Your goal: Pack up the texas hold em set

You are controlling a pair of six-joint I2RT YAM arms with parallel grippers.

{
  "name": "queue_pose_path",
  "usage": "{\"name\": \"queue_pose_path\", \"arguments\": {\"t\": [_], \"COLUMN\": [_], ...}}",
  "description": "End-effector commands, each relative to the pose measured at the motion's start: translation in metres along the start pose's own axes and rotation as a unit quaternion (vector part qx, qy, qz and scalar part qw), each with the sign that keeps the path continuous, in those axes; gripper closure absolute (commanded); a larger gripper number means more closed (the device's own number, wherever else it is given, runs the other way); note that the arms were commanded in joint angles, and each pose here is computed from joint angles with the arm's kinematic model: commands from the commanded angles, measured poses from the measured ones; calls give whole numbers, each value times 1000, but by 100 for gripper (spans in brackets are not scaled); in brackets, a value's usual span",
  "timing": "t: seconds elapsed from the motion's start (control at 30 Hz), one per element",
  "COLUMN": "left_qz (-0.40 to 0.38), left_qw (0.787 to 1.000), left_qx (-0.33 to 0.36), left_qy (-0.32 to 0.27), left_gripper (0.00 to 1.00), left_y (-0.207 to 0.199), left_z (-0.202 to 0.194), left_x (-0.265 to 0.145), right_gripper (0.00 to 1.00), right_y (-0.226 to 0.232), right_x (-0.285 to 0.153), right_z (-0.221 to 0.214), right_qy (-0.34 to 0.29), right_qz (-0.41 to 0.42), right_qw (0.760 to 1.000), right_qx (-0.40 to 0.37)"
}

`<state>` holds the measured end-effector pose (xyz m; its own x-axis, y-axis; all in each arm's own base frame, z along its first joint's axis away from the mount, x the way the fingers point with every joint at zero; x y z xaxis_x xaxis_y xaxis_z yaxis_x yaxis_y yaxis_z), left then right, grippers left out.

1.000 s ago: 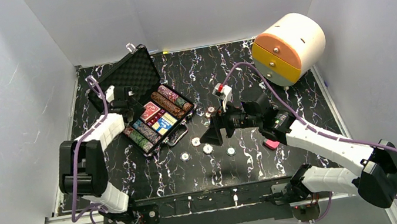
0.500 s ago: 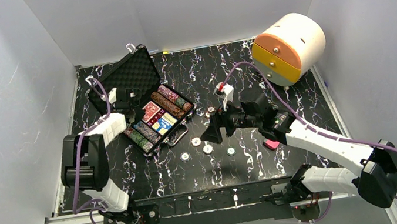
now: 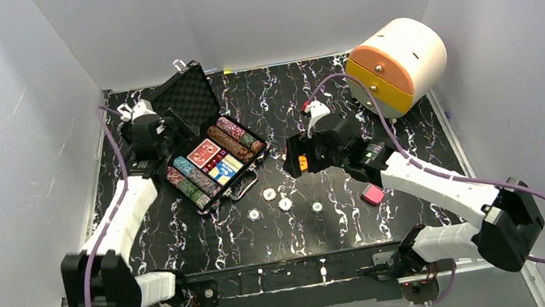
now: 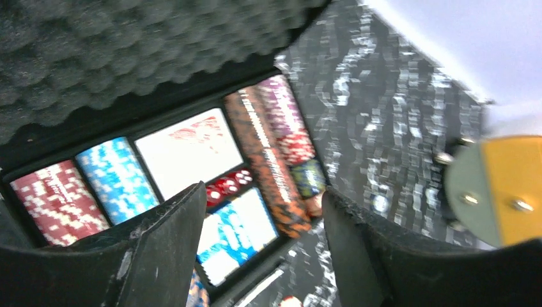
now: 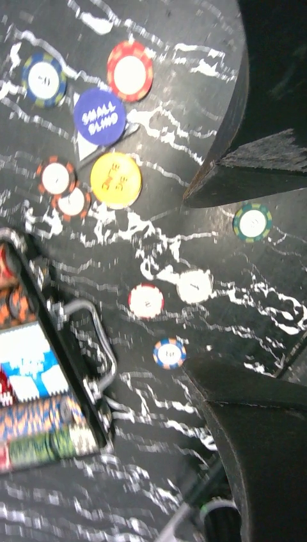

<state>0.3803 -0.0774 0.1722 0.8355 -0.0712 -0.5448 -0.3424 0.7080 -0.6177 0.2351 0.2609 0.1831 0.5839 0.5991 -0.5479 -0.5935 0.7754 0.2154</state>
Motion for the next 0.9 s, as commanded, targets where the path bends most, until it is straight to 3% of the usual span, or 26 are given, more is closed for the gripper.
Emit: {"name": "queue_pose_path", "arguments": {"t": [0.0, 0.2, 0.33, 0.5, 0.67, 0.77, 0.87], "left_qz": [-96, -171, -207, -222, -210, -216, -228], "left_qw": [994, 981, 973, 970, 971, 970, 967], "left_qx": [22, 41, 50, 66, 76, 69, 61], "left_qy": [45, 83, 83, 79, 83, 89, 98], "left_gripper": [30, 9, 2, 2, 2, 1, 2], "left_y": [-24, -31, -32, -31, -25, -24, -25], "left_z": [-16, -38, -45, -47, -50, -55, -60], "left_x": [-45, -87, -109, -120, -118, -118, -119], "right_gripper": [5, 2, 2, 2, 2, 4, 13], "right_y": [-40, -92, -122, -145, -140, -133, -117], "right_x": [1, -17, -37, -54, -45, -32, -9], "right_z": [-4, -35, -65, -95, -103, -97, -85], "right_qy": [30, 77, 101, 104, 100, 98, 99], "right_qz": [-127, -277, -340, -388, -360, -324, -247], "right_qw": [991, 956, 926, 887, 896, 915, 946], "right_qx": [16, 56, 130, 227, 240, 221, 187]}}
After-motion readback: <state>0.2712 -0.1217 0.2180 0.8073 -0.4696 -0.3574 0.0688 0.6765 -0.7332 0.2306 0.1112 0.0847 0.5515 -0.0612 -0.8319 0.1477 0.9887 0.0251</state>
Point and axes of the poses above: each gripper's point midway between its finger pads, its own x axis out along the fingers, its own y axis along the line the jaws close on, z = x × y, the point moved 1 cm from there along -x, back along the fingers, and after that the axes turned 11 degrees about -x, right-handed, at the moved point
